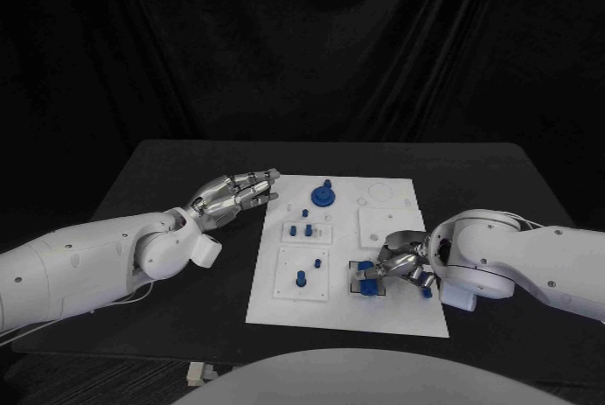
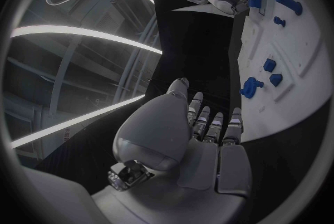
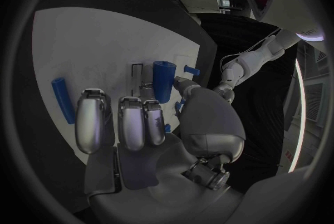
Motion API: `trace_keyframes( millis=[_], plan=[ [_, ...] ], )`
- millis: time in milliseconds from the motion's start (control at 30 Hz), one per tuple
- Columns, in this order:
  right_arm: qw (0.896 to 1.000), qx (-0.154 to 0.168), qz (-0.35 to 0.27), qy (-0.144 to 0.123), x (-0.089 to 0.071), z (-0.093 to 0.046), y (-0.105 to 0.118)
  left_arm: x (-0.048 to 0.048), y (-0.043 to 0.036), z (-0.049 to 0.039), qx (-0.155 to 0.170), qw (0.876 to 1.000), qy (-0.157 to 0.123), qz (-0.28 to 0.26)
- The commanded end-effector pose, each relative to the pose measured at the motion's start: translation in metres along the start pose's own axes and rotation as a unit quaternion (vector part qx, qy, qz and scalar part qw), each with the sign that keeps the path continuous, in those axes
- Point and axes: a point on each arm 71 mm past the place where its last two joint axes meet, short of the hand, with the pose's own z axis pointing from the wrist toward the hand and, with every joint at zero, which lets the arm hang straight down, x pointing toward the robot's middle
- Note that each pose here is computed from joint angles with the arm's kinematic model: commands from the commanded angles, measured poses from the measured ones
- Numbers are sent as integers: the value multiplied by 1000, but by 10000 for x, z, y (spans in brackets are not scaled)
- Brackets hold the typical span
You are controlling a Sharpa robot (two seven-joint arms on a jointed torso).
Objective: Assemble the parts on the task board
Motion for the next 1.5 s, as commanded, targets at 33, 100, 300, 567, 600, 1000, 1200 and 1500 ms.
trace_keyframes(
  millis=[33,100,300,567,600,1000,1200,1500],
  plan=[
    [1000,16,-2,-5,10,11,-37,20,4,3,4,1000,8,-8],
    [1000,16,-2,-4,16,13,-35,19,7,2,3,1000,8,-8],
    [1000,15,-4,-1,31,20,-27,21,16,4,2,1000,9,-9],
    [1000,13,-2,-3,32,27,-26,25,26,5,0,1000,11,-10],
    [1000,13,-1,-4,30,27,-27,25,27,4,0,1000,11,-10],
    [1000,9,-8,-19,11,30,-21,28,38,3,-3,1000,12,-12],
    [1000,9,-6,-24,-2,32,-27,26,42,-1,-5,1000,12,-12],
    [999,-20,-4,-46,-9,-26,-14,25,47,-5,-8,1000,13,-13]
  ],
)
